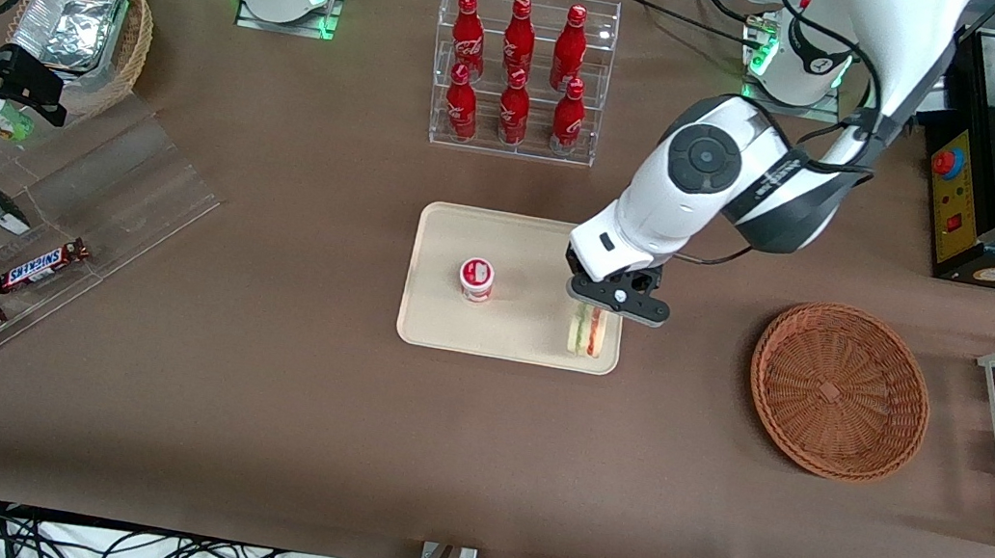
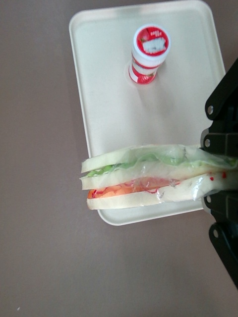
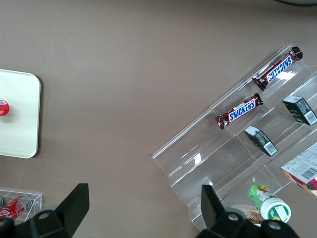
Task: Place sandwich from basket to tray
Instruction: 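Lower the sandwich onto the tray and open the left gripper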
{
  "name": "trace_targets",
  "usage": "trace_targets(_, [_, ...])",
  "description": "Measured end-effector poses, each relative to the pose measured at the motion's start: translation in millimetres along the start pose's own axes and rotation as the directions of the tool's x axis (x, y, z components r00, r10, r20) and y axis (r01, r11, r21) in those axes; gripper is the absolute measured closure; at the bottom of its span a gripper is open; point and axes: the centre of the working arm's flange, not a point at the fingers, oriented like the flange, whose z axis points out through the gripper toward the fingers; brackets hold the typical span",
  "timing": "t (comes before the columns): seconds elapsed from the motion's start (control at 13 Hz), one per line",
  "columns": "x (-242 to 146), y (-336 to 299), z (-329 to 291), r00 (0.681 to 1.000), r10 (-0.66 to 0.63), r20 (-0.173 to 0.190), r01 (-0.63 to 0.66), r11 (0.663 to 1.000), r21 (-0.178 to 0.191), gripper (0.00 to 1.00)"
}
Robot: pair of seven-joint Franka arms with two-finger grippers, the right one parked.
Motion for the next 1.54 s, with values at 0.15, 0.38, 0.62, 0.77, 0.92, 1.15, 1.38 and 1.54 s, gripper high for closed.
trace_targets(0.15, [-10.0, 9.7, 31.4, 1.0, 0.002, 0.001, -0.002, 0.999, 0.037, 0.81])
trace_targets(0.38, [-18.0, 20.0, 76.1, 0.999, -0.031, -0.009, 0.032, 0.997, 0.071, 0.81])
trace_targets(0.62, [-27.6, 30.2, 97.5, 0.999, -0.05, 0.01, 0.049, 0.996, 0.079, 0.81])
trace_targets(0.77, [-31.0, 35.0, 99.8, 0.998, -0.056, 0.013, 0.054, 0.995, 0.08, 0.85])
trace_targets(0.92, [-32.3, 36.1, 100.9, 0.998, -0.059, 0.016, 0.057, 0.995, 0.081, 0.81])
trace_targets(1.15, [-34.9, 36.3, 106.6, 0.998, -0.058, 0.026, 0.056, 0.995, 0.084, 0.66])
trace_targets(1.38, [-37.8, 39.1, 109.4, 0.998, -0.052, 0.033, 0.049, 0.995, 0.088, 0.49])
trace_targets(1.54, [-40.3, 41.7, 110.1, 0.998, -0.049, 0.041, 0.044, 0.994, 0.096, 0.32])
